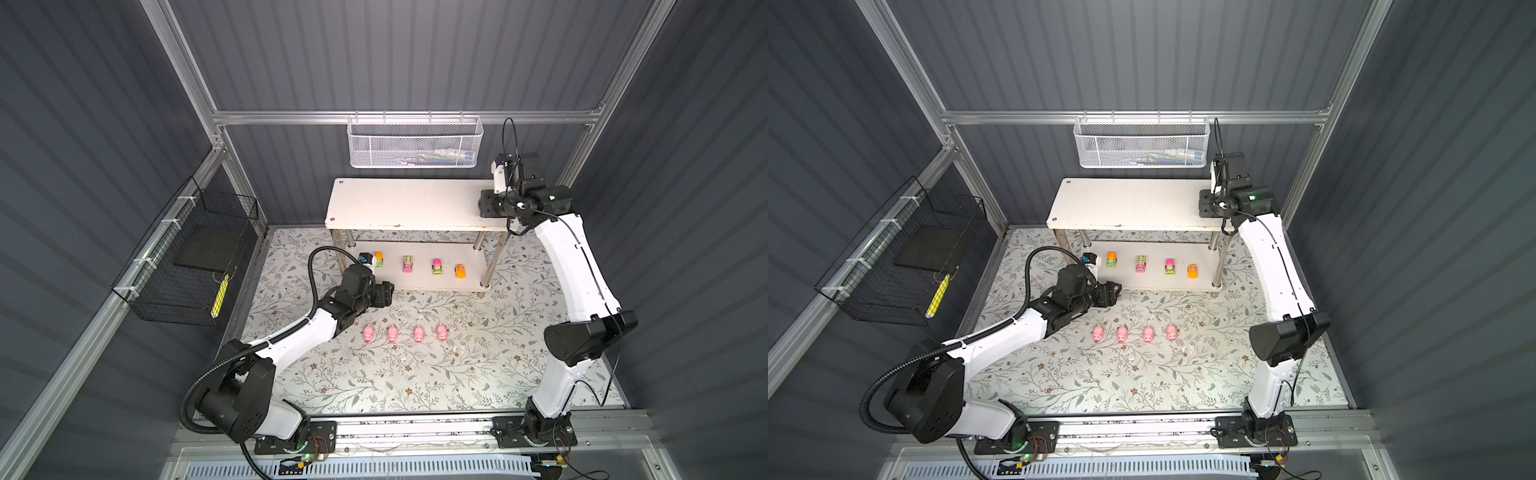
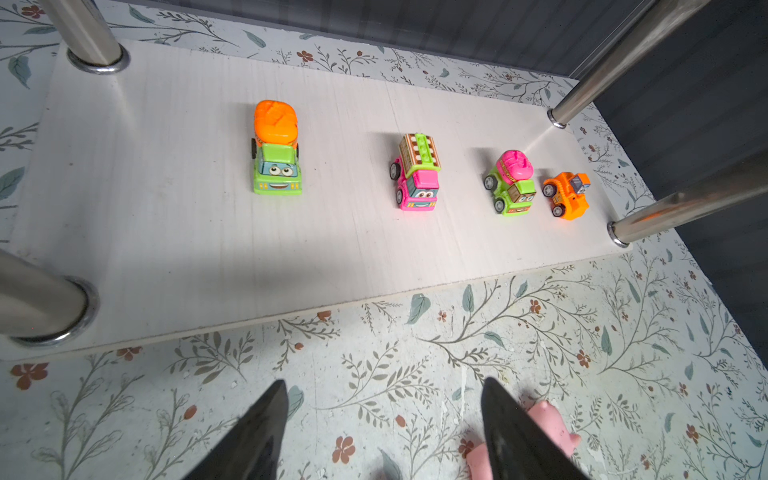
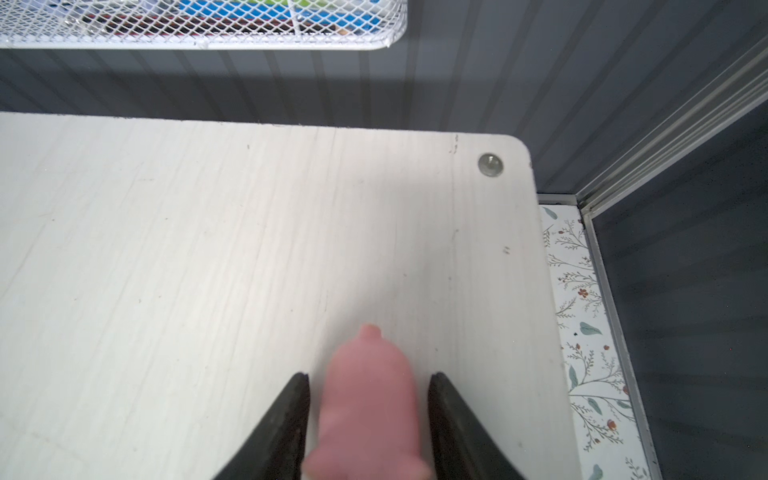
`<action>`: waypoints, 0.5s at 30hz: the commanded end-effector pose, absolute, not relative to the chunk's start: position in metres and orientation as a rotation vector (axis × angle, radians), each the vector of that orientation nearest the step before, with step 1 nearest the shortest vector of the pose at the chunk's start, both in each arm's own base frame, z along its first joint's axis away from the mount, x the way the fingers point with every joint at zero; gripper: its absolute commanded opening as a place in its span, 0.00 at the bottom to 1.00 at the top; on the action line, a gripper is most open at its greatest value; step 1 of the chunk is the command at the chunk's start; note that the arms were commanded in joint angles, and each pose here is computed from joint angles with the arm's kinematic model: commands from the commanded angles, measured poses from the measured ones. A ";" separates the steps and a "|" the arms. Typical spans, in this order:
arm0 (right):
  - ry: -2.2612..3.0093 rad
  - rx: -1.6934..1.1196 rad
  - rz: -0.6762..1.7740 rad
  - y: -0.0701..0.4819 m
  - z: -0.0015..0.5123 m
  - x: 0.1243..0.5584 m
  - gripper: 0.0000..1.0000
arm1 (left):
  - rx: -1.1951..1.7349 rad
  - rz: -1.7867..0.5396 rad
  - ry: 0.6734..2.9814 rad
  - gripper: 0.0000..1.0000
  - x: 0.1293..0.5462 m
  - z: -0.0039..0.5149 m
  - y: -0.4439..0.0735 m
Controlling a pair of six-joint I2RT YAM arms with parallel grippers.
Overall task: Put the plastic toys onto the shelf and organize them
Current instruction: 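Lower the pig onto the top shelf's far corner and open the right gripper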
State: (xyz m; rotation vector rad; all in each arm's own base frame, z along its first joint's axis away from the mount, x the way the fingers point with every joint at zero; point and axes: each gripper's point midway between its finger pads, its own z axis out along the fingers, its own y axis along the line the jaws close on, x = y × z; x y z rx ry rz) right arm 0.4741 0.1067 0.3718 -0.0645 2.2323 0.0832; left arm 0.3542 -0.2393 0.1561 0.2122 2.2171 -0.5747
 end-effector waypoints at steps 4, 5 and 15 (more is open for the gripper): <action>2.123 -0.041 0.081 0.098 0.409 0.465 0.58 | 0.213 -0.591 2.227 0.73 0.354 0.151 -0.243; 2.113 -0.039 0.080 0.097 0.412 0.463 0.59 | 0.213 -0.592 2.226 0.73 0.354 0.151 -0.243; 1.995 0.007 0.102 0.082 0.442 0.417 0.67 | 0.213 -0.582 2.229 0.74 0.354 0.152 -0.242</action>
